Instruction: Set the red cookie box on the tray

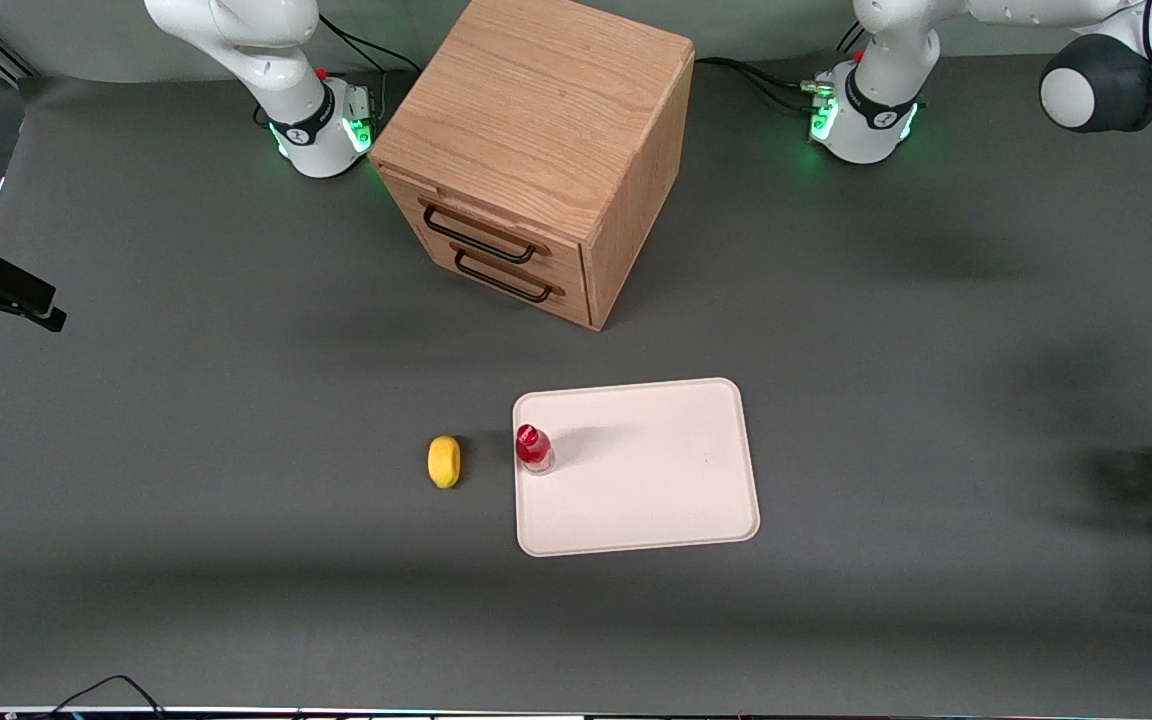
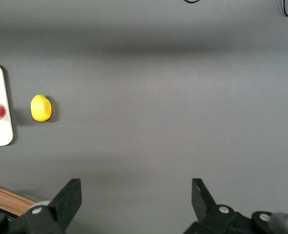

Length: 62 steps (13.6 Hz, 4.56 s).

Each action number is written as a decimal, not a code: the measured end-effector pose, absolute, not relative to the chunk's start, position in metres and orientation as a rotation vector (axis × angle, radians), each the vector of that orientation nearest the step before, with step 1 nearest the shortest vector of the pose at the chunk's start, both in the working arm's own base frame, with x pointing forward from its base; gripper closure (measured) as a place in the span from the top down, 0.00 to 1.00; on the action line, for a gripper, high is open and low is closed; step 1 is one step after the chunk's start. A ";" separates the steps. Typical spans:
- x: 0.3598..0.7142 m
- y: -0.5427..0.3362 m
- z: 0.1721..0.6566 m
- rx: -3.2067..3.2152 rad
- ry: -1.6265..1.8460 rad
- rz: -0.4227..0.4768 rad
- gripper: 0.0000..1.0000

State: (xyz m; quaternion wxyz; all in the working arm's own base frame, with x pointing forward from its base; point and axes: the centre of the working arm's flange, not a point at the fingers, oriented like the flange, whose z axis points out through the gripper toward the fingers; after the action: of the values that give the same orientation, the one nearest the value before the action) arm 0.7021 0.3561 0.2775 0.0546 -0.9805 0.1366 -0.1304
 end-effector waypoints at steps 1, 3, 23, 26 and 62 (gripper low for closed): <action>0.702 0.356 0.271 -2.982 0.414 -0.389 1.00; 0.701 0.358 0.255 -2.980 0.408 -0.381 1.00; 0.702 0.363 0.243 -3.118 0.406 -0.378 0.04; 0.703 0.354 0.281 -3.192 0.465 -0.303 0.04; 0.614 -0.360 0.356 -3.158 0.014 -0.181 0.04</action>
State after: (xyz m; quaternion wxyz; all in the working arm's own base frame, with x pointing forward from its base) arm 0.6142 -0.3596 0.3558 -0.0110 -0.9983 0.0043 -0.0573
